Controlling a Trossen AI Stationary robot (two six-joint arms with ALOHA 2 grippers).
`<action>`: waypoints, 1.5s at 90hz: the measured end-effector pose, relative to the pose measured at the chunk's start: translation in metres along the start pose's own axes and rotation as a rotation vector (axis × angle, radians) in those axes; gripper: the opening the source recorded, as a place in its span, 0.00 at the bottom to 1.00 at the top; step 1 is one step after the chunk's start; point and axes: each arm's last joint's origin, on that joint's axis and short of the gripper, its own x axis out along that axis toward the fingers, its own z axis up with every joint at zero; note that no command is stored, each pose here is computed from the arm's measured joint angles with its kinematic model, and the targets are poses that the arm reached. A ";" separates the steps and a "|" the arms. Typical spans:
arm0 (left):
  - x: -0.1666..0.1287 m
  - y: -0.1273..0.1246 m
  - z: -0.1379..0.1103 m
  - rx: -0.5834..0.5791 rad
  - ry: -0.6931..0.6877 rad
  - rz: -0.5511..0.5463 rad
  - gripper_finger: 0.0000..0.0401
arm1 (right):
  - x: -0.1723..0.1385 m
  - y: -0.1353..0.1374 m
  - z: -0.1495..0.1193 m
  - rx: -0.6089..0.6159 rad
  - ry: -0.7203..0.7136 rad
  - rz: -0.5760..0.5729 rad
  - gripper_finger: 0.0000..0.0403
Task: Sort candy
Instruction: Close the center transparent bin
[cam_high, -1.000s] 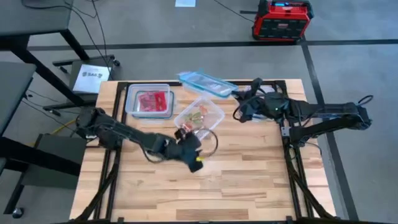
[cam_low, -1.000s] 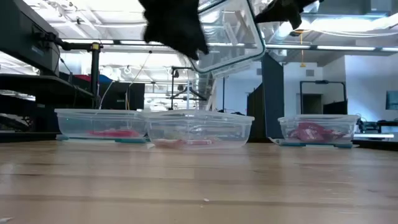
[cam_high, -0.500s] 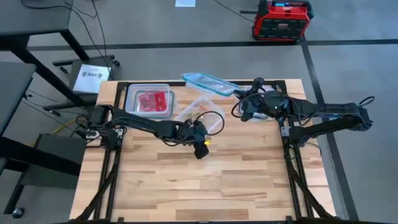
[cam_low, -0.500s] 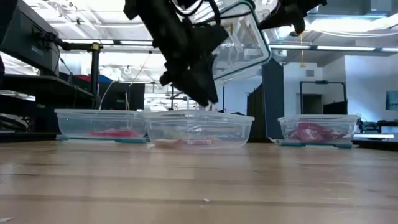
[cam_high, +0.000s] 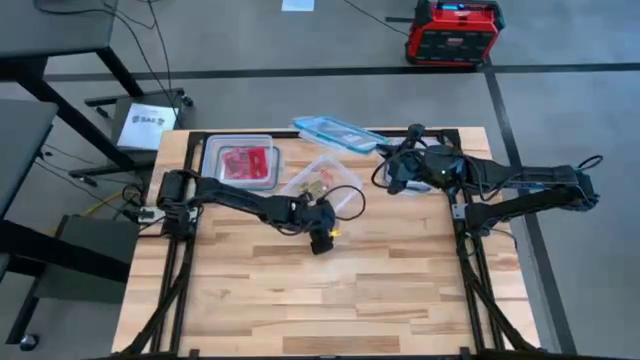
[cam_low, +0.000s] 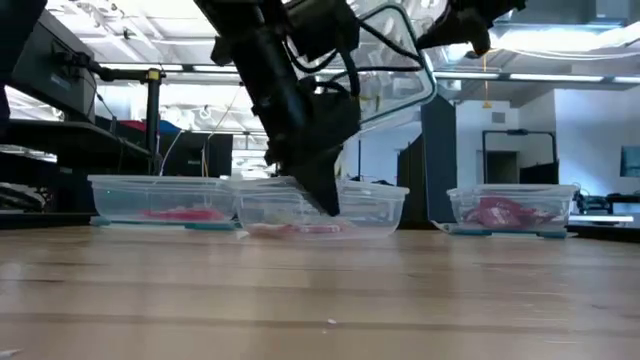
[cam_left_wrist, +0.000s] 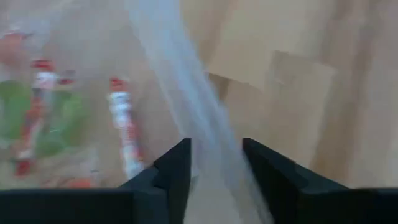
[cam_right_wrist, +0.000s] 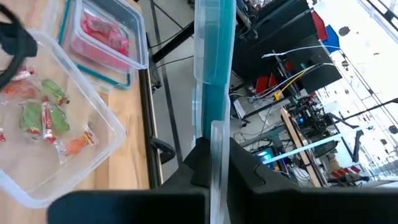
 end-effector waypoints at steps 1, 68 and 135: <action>0.000 -0.001 0.000 0.007 0.002 -0.006 0.22 | 0.000 0.000 0.000 -0.001 -0.001 0.002 0.00; -0.020 -0.033 -0.010 0.355 0.145 -0.164 0.13 | -0.008 0.041 -0.003 -0.088 -0.135 0.329 0.00; -0.177 -0.097 0.047 0.318 0.161 -0.201 0.23 | -0.021 0.107 -0.017 -0.160 -0.317 0.359 0.00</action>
